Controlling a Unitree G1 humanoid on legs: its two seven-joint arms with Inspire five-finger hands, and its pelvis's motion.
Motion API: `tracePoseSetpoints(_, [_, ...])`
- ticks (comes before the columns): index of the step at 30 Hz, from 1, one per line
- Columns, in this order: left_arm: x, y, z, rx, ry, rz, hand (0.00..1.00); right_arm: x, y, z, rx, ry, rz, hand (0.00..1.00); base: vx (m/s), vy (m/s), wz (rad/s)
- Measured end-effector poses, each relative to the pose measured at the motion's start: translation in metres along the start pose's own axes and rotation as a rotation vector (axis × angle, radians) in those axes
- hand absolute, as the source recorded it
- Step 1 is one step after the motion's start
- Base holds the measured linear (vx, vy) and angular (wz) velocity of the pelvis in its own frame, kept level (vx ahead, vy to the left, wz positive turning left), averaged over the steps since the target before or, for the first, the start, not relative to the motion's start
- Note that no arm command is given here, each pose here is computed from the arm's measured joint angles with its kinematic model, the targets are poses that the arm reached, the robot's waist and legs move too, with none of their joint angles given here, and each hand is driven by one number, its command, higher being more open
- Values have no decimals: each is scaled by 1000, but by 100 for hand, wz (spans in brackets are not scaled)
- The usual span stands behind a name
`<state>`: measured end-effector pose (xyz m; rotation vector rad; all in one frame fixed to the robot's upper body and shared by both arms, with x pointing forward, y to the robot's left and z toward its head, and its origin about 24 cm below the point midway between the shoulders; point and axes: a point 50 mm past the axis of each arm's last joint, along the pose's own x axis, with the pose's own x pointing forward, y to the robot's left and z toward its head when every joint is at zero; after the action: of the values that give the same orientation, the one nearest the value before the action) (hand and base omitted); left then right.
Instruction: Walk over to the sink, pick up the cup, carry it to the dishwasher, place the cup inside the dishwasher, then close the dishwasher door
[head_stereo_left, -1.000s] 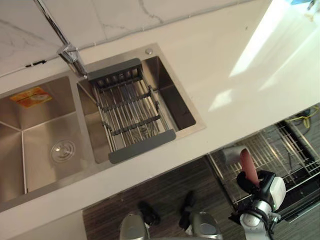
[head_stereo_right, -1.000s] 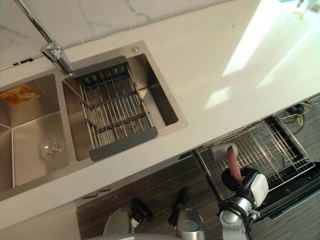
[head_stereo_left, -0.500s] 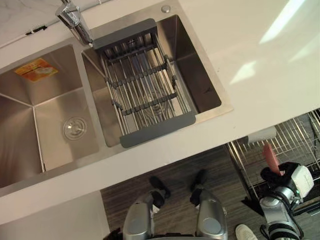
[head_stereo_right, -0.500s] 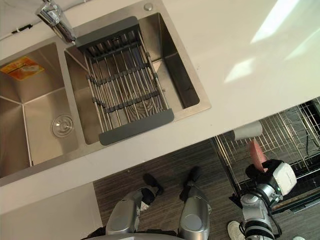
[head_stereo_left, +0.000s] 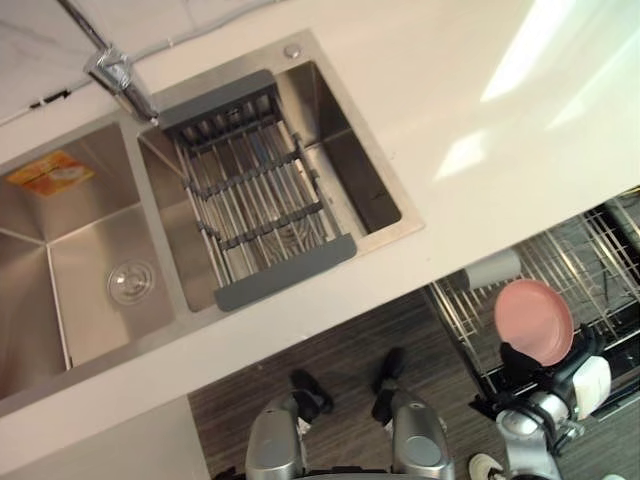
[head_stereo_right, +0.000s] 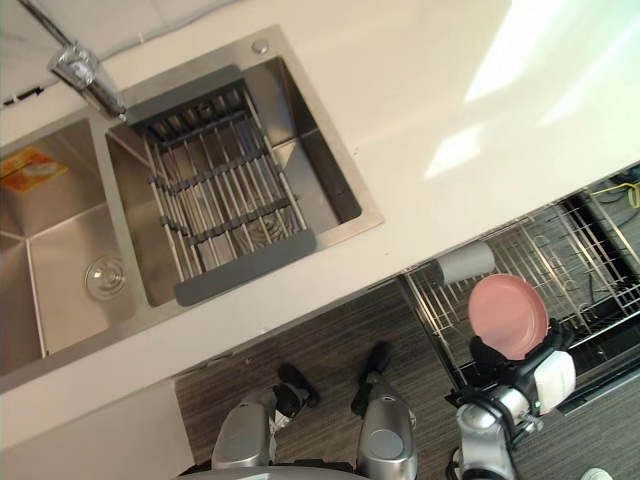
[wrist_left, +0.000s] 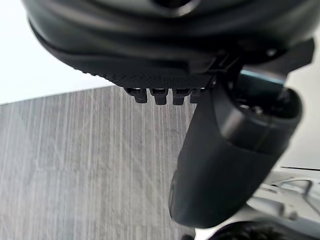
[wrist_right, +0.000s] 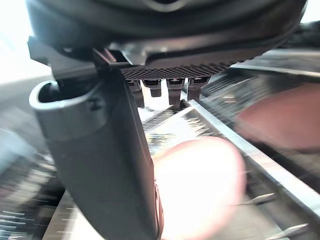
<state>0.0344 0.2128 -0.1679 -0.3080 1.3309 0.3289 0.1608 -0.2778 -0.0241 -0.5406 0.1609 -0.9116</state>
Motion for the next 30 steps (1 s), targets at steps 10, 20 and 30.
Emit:
tracePoseSetpoints(10, [-10,24,-41,-88,83,-68,100,30,-83,37,490,-244,-310,100,48,26,-41])
tracePoseSetpoints(20, [-25,32,-93,-343,258,-85,100,-25,-201,-46,894,-39,-838,100,-34,75,-13])
tracePoseSetpoints(30, [-18,21,-83,-207,281,-80,100,-64,-105,-101,1050,466,-691,100,-65,6,16])
